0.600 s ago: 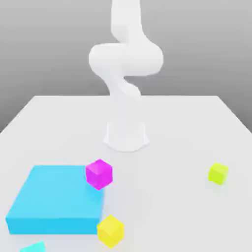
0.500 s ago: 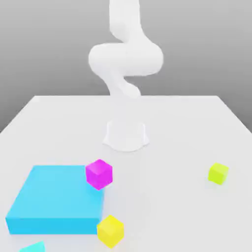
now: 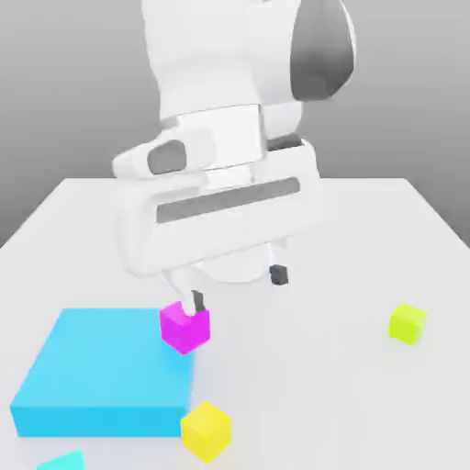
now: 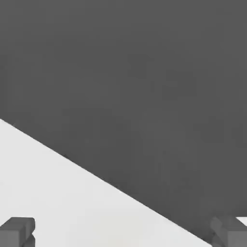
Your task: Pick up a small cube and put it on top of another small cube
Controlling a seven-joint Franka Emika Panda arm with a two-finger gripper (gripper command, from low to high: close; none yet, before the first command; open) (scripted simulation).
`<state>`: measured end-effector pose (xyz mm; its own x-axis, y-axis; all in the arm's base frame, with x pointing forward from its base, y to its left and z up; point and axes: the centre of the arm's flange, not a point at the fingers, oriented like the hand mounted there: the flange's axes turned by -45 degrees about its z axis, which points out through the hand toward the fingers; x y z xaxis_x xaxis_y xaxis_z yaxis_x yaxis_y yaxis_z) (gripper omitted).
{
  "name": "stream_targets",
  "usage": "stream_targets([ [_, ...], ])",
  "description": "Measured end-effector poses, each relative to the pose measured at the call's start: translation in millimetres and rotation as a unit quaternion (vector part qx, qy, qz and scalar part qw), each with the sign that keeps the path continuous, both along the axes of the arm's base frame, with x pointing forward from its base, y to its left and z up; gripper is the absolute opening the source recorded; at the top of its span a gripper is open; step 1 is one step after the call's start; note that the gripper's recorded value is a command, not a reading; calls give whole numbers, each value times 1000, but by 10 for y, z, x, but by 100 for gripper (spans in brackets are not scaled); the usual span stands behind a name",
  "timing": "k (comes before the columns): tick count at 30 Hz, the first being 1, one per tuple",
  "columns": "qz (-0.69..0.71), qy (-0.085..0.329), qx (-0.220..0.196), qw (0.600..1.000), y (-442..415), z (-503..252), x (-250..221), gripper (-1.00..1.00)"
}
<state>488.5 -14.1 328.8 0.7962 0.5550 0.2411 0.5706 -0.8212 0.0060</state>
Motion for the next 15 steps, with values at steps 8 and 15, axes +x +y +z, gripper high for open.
stream_targets([
  [8,105,85,-72,988,-205,-1303,-306,0],
  [15,116,92,-79,986,-233,-1971,-343,-100],
])
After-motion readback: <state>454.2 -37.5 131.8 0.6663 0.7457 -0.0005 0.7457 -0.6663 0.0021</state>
